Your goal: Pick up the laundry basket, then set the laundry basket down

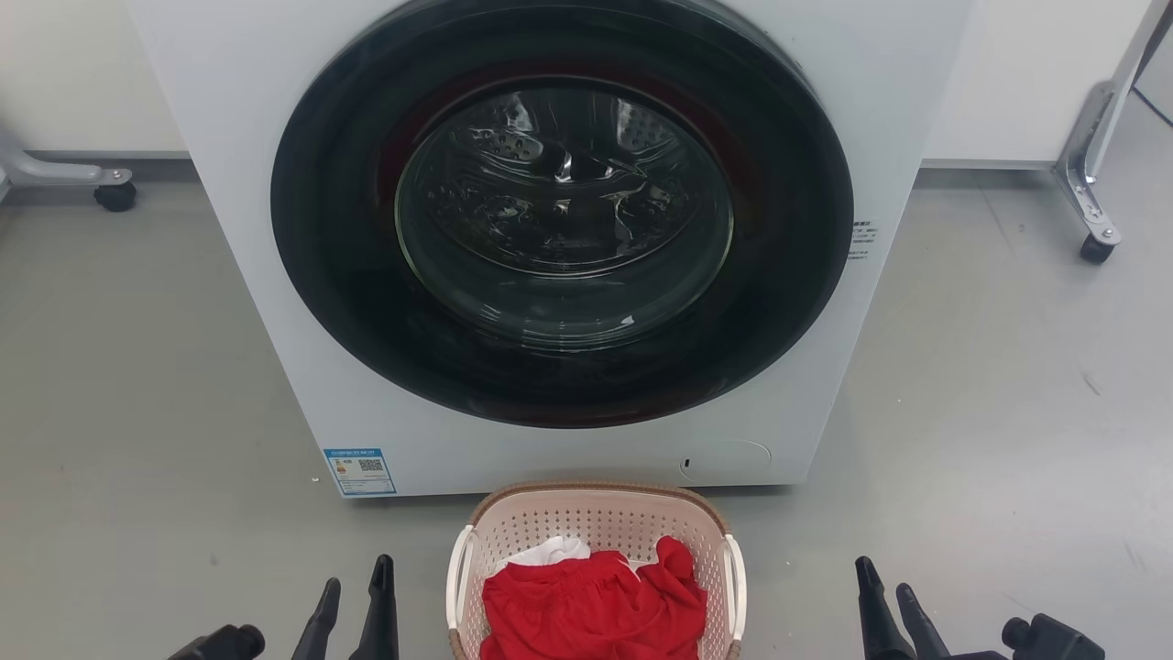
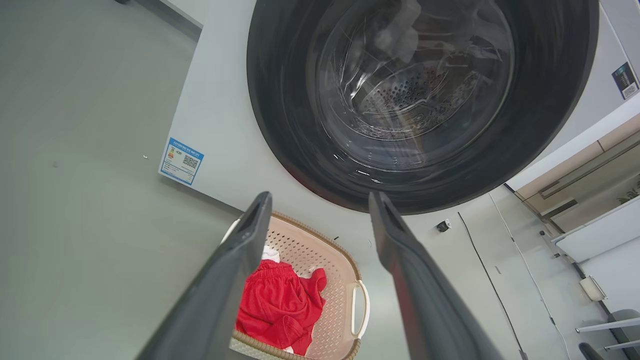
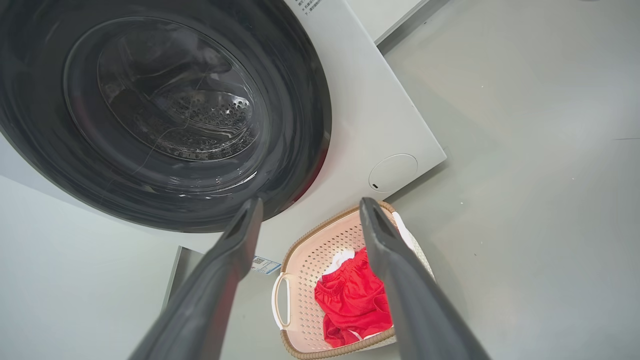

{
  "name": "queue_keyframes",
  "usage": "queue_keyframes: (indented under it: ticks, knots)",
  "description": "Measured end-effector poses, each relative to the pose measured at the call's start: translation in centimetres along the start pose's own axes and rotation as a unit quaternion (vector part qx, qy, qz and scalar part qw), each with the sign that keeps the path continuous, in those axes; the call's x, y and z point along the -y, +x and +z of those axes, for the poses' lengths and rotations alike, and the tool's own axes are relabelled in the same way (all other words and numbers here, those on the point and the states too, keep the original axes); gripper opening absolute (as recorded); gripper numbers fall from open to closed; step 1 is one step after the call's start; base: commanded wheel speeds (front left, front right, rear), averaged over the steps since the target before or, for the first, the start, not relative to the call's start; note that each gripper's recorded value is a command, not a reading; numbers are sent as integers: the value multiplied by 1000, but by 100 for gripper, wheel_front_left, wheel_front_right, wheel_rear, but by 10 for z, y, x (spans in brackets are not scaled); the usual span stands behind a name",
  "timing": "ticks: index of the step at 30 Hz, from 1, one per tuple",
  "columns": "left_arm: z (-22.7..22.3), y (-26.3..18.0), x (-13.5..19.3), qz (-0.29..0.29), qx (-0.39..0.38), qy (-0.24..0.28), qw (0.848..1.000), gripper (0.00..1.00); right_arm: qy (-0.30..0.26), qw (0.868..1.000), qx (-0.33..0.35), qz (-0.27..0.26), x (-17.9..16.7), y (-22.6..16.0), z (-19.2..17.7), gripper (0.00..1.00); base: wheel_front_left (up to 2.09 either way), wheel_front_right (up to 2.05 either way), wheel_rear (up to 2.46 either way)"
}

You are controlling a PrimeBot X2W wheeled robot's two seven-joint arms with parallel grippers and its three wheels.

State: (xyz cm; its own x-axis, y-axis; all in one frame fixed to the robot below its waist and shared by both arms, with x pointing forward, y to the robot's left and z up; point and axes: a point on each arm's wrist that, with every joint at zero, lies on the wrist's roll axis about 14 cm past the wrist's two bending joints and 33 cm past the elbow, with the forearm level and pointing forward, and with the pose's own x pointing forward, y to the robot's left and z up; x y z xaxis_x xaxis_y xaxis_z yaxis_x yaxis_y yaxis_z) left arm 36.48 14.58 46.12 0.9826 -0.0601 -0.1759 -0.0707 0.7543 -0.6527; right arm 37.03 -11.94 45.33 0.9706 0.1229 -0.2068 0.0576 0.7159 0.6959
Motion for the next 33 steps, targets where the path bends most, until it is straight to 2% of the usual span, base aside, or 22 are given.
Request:
queue_keyframes:
  ticks: [16, 33]
  knots:
    - [0, -5, 10, -17, 22, 133, 991, 100, -121, 992, 15, 19, -14, -3, -5, 100, 0, 0, 0]
    - [-2, -14, 19, -34, 48, 251, 966, 100, -238, 969, 39, 49, -32, -10, -12, 100, 0, 0, 0]
